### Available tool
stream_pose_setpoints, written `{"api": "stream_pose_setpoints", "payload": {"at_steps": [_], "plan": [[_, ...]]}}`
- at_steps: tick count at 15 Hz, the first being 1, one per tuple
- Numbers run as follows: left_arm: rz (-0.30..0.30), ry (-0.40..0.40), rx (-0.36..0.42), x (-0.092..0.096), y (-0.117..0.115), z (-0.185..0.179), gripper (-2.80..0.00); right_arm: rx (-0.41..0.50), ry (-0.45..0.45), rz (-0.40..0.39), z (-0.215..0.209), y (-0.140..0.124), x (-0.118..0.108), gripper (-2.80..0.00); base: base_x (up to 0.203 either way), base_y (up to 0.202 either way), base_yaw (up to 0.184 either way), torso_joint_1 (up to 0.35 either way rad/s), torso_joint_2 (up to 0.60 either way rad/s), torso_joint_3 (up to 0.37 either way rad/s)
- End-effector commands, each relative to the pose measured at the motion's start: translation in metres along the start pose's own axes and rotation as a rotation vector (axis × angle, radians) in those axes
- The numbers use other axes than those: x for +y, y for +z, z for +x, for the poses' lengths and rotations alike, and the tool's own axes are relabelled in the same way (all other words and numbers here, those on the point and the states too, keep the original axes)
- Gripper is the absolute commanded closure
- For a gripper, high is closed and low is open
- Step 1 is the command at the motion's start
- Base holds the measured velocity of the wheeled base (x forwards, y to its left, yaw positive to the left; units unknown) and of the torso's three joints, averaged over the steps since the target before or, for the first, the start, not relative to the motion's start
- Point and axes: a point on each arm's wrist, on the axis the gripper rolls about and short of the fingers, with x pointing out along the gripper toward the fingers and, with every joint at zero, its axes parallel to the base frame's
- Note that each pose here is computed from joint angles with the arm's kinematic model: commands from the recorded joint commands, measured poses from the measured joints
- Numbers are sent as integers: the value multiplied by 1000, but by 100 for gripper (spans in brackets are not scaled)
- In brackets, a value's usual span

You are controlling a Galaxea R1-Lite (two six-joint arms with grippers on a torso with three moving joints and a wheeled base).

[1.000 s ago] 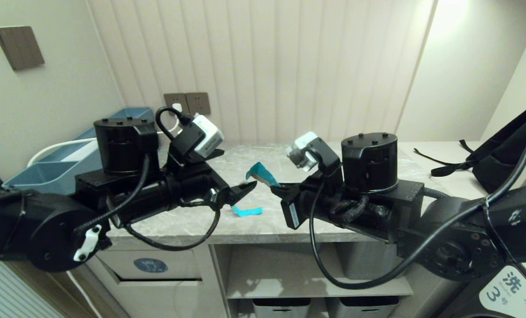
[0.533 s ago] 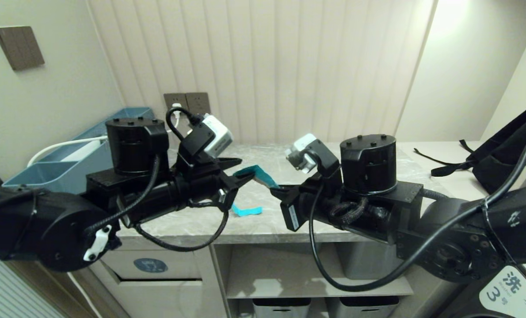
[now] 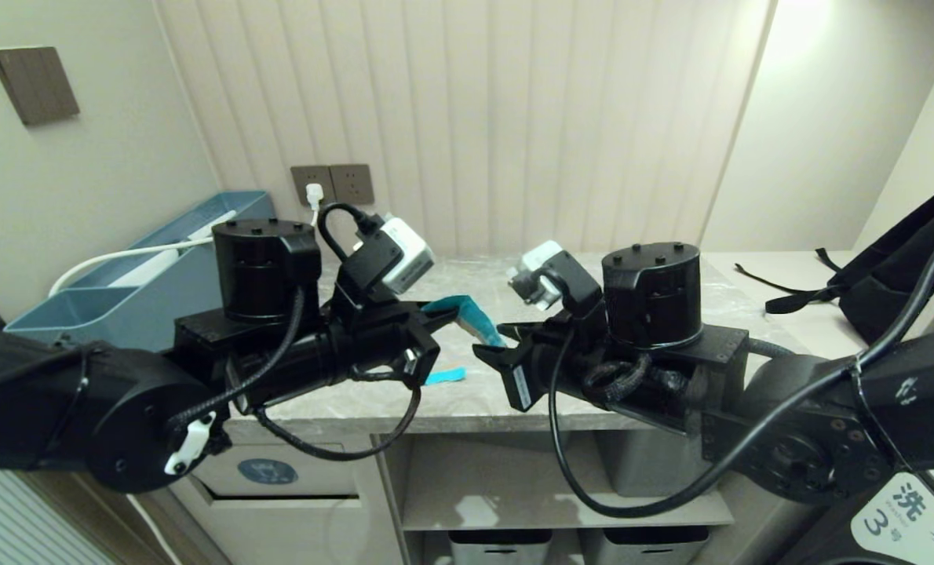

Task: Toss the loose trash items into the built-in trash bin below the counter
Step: Hand it to the other hand, then put the garbage in the trash can

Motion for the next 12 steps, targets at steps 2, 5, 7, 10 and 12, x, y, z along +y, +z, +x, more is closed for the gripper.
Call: {"api": "stream_pose_setpoints", "payload": {"at_steps": [2, 5, 7, 10, 12], "plan": [[-16, 4, 7, 0, -2, -3, 0, -7, -17, 24, -1, 1, -3, -280, 0, 0, 0, 0, 0, 0], [-66, 34, 26, 1, -5, -14, 0, -59, -149, 121, -18, 17, -19, -280, 0, 0, 0, 0, 0, 0], [-109, 44, 53, 2, -13, -24, 0, -82, -226, 168, -33, 21, -40, -280, 0, 0, 0, 0, 0, 0], [-151, 83, 58, 9, -16, -38, 0, -124, -354, 191, -74, 26, -75, -280, 0, 0, 0, 0, 0, 0], [-197, 96, 48, 9, -15, -48, 0, -150, -458, 198, -114, 24, -94, -280, 0, 0, 0, 0, 0, 0]]}}
